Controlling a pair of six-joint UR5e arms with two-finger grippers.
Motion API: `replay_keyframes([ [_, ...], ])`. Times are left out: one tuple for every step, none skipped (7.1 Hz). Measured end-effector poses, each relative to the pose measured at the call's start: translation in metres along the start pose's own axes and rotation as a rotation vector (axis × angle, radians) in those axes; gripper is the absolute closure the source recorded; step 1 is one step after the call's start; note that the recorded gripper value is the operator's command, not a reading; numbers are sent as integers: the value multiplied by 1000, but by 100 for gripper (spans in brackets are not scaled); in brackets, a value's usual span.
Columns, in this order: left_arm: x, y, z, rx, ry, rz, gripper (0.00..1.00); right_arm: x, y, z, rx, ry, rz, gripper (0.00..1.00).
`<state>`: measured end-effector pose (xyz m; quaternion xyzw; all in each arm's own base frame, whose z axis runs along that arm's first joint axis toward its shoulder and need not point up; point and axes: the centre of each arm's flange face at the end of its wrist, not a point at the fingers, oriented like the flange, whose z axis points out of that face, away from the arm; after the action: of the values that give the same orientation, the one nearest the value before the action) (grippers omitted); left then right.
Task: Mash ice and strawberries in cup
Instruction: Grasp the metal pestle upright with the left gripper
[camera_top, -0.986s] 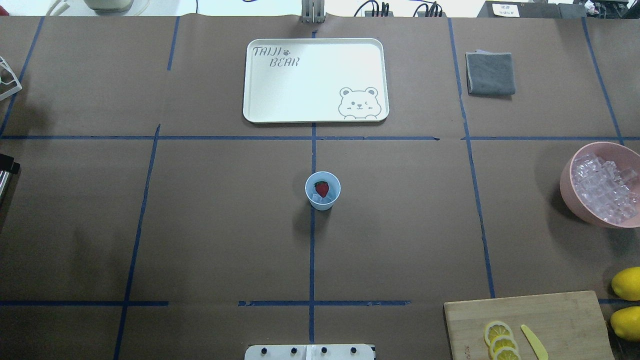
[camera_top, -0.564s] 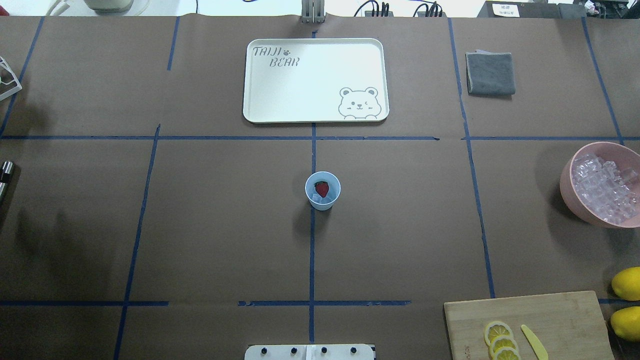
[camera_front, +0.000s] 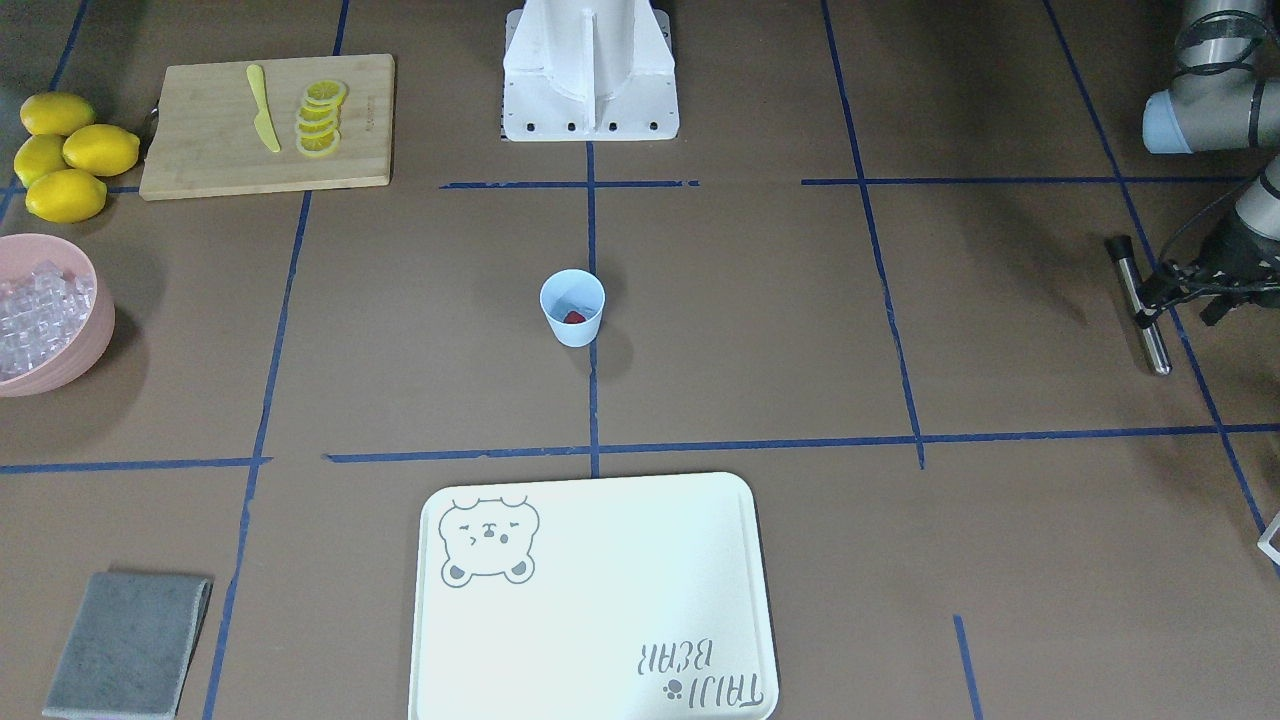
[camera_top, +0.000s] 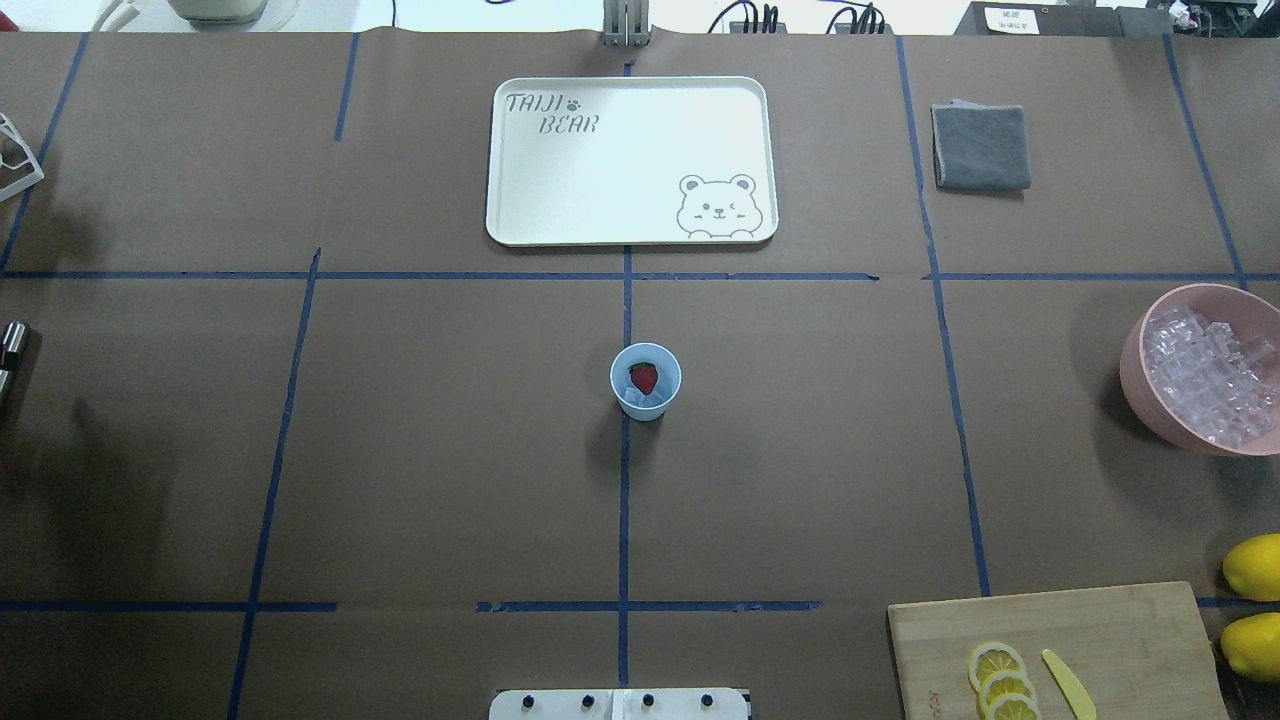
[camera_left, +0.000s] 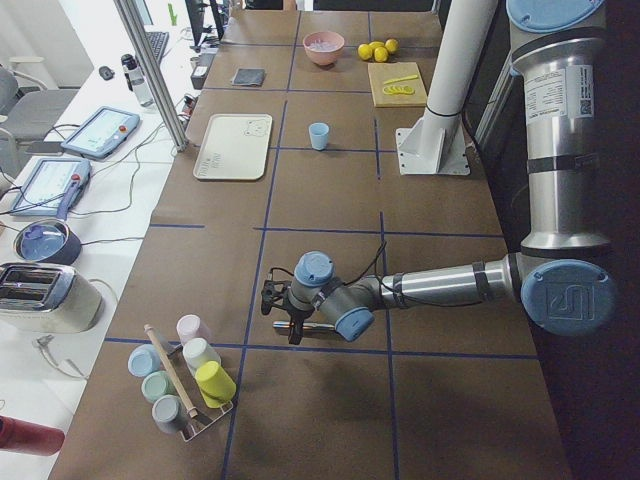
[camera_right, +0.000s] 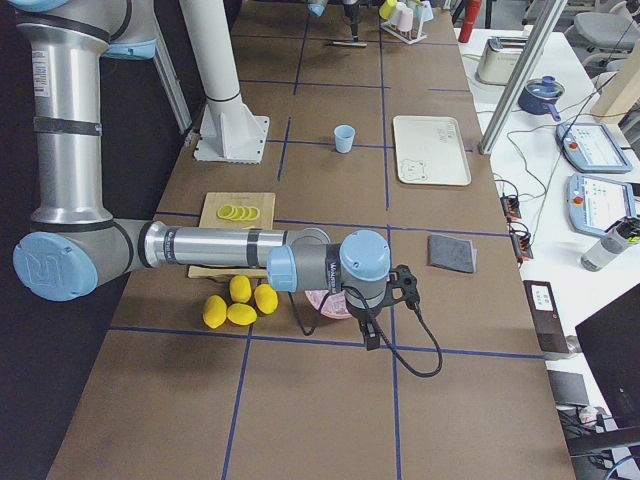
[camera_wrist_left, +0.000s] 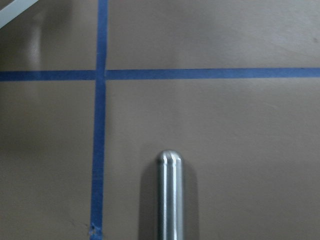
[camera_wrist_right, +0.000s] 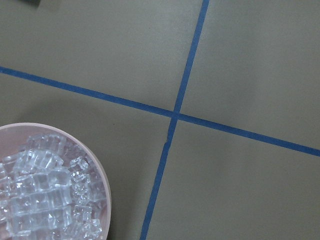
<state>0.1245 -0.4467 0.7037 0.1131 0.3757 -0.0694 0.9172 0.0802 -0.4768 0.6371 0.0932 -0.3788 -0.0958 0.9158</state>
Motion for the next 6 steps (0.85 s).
replay_keyframes([
  [0, -3, 3, 10, -12, -6, 0, 0, 0, 0, 0, -1, 0, 1],
  [1, -4, 7, 11, -16, -7, 0, 0, 0, 0, 0, -1, 0, 1],
  [8, -4, 12, 4, -14, -6, 0, 0, 0, 0, 0, -1, 1, 1],
  [17, -1, 18, -8, -9, -7, 0, 0, 0, 0, 0, -1, 1, 1],
  [22, 2, 22, -17, -6, -6, 0, 0, 0, 0, 0, -1, 0, 1],
  [23, 4, 24, -21, -6, -5, 1, 0, 0, 0, 0, -1, 0, 1],
])
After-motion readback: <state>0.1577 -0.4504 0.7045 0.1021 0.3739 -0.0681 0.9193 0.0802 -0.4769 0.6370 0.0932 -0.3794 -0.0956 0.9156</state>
